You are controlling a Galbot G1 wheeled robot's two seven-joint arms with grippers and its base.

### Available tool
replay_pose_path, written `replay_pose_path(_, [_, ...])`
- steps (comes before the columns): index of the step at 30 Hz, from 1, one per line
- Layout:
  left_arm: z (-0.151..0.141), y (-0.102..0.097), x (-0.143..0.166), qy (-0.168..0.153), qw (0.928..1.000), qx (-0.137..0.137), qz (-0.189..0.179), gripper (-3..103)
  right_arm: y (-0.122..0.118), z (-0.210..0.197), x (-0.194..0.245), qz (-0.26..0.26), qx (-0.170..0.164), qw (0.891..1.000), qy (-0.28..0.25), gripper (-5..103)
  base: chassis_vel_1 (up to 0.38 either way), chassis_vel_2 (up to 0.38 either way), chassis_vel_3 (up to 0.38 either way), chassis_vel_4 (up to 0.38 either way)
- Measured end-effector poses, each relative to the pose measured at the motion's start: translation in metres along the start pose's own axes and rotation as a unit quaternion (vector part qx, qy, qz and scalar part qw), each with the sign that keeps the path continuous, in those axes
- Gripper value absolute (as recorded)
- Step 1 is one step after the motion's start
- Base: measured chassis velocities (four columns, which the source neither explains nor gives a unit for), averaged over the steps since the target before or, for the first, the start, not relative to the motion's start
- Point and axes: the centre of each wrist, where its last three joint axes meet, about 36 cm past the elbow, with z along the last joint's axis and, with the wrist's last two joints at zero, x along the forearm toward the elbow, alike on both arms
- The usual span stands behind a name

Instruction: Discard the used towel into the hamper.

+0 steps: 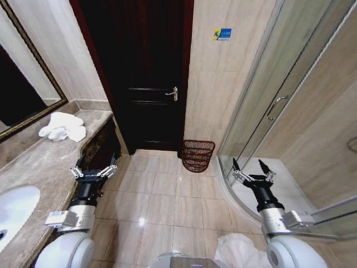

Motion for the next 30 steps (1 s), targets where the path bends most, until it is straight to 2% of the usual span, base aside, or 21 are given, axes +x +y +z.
replay_pose_path(30, [0.0064,0.0030,0.0009,-0.001,1.0000,-0.003,-0.004,100,0.0012,-0.0005,-0.0014,0.000,0.003,1.000,-0.006,100,0.000,0.110,0.114,-0.005])
